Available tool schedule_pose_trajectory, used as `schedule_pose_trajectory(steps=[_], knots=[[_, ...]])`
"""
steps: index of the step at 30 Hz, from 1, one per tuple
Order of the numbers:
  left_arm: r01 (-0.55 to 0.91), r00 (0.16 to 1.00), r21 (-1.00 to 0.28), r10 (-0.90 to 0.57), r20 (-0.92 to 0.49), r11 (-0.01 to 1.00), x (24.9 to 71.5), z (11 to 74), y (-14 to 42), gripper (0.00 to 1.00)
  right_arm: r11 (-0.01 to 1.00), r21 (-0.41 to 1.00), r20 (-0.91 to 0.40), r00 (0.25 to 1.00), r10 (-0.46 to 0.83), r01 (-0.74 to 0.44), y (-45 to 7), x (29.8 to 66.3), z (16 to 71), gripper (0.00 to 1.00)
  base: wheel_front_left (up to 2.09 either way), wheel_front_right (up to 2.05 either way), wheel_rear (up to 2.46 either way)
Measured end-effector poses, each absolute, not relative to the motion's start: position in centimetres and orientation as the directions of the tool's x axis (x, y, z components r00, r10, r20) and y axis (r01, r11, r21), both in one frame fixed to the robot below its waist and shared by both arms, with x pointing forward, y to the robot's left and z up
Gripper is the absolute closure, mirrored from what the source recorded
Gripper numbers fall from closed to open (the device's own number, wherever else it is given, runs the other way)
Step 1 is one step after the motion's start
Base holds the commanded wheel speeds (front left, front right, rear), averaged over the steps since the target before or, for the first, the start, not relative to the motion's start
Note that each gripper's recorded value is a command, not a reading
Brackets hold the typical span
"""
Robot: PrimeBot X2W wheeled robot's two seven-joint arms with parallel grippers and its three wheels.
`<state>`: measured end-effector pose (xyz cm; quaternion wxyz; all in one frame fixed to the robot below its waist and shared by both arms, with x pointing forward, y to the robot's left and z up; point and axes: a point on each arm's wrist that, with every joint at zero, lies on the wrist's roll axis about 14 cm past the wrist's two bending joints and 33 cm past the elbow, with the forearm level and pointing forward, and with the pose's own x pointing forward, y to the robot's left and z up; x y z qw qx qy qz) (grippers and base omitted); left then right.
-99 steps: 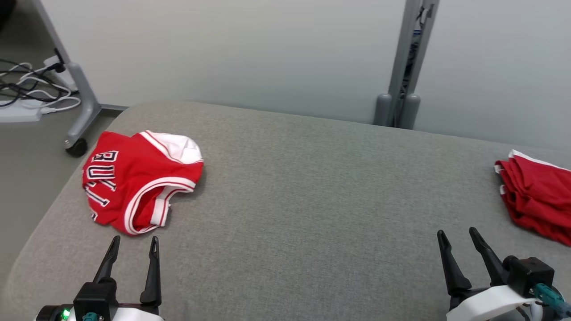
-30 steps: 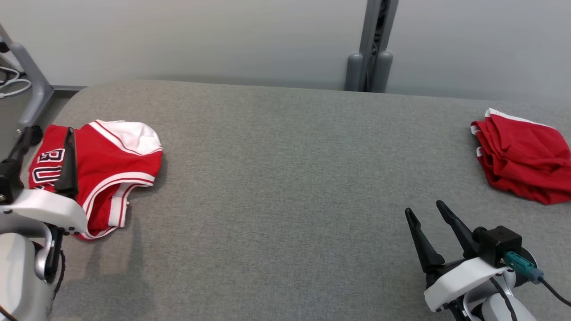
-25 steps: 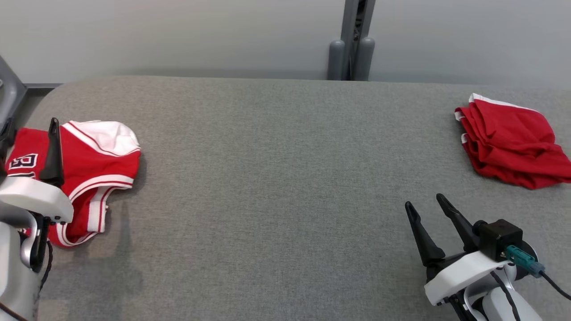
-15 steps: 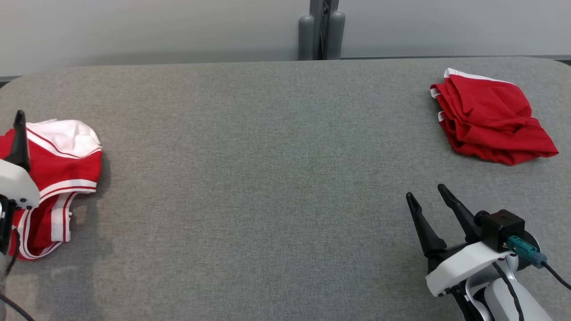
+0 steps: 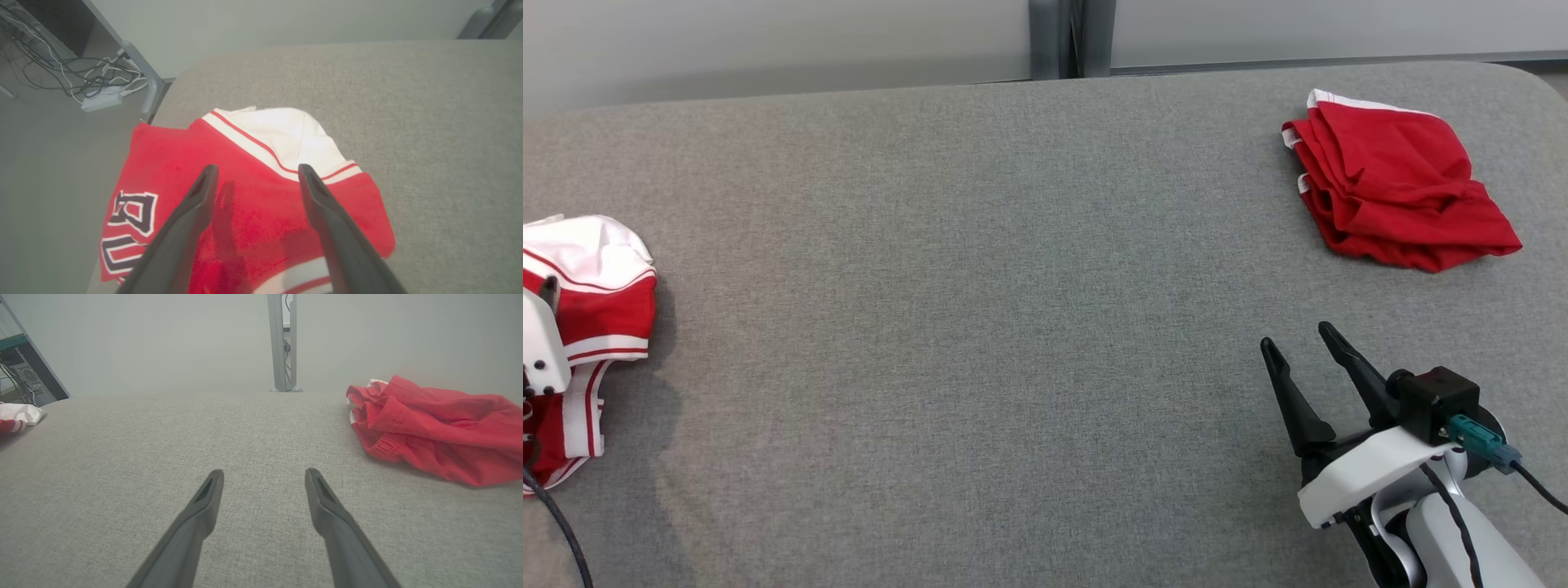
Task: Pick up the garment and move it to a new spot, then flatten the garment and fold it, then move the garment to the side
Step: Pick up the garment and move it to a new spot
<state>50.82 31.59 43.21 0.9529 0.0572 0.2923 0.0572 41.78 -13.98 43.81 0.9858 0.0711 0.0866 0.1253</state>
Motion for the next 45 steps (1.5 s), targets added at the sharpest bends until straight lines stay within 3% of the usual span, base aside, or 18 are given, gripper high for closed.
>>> schedule_pose_trajectory(steps=[4, 10, 18, 22, 23, 24, 25, 28, 35, 45], knots=[[-0.054, 0.707, 0.138, 0.135, -0.694, 0.989, 49.7, 40.4, 31.0, 0.00, 0.962, 0.161, -0.165, 0.955, 0.247, -0.221, -14.5, 41.8, 43.4, 0.00, 0.00, 0.00, 0.00], [-0.051, 0.590, 0.144, 0.146, -0.794, 0.988, 48.7, 38.3, 31.6, 0.00, 0.966, 0.158, -0.181, 0.955, 0.234, -0.206, -15.0, 42.0, 42.8, 0.00, 0.00, 0.00, 0.00], [-0.064, 0.482, 0.121, 0.137, -0.865, 0.991, 47.4, 35.3, 31.5, 0.00, 0.970, 0.155, -0.208, 0.954, 0.217, -0.187, -15.8, 42.3, 41.7, 0.00, 0.00, 0.00, 0.00], [-0.071, 0.472, 0.117, 0.136, -0.871, 0.991, 47.2, 34.6, 31.6, 0.00, 0.970, 0.153, -0.217, 0.952, 0.217, -0.187, -15.8, 42.4, 41.3, 0.00, 0.00, 0.00, 0.00], [-0.070, 0.481, 0.117, 0.136, -0.866, 0.991, 47.3, 34.6, 31.6, 0.36, 0.970, 0.152, -0.219, 0.951, 0.219, -0.188, -15.8, 42.5, 41.2, 0.00, 0.00, 0.00, 0.00], [-0.067, 0.485, 0.121, 0.138, -0.863, 0.990, 47.3, 34.6, 31.6, 0.93, 0.970, 0.151, -0.219, 0.951, 0.220, -0.190, -15.7, 42.6, 41.2, 0.00, 0.00, 0.00, 0.00], [-0.063, 0.489, 0.122, 0.137, -0.861, 0.991, 47.3, 34.6, 31.5, 1.00, 0.970, 0.150, -0.220, 0.950, 0.221, -0.191, -15.7, 42.7, 41.2, 0.00, 0.00, 0.00, 0.00], [-0.046, 0.534, 0.130, 0.134, -0.835, 0.990, 47.8, 35.3, 31.4, 1.00, 0.968, 0.149, -0.214, 0.949, 0.233, -0.204, -15.3, 42.9, 41.3, 0.00, 0.00, 0.00, 0.00], [-0.011, 0.760, 0.019, 0.020, -0.650, 1.000, 51.4, 40.9, 28.0, 1.00, 0.957, 0.159, -0.180, 0.946, 0.270, -0.243, -13.7, 42.9, 42.6, 0.00, 0.00, 0.00, 0.00], [0.174, 0.873, 0.003, -0.153, -0.463, 0.985, 52.5, 47.3, 22.9, 1.00, 0.947, 0.177, -0.136, 0.946, 0.293, -0.268, -12.3, 42.4, 44.2, 0.00, 0.00, 0.00, 0.00]])
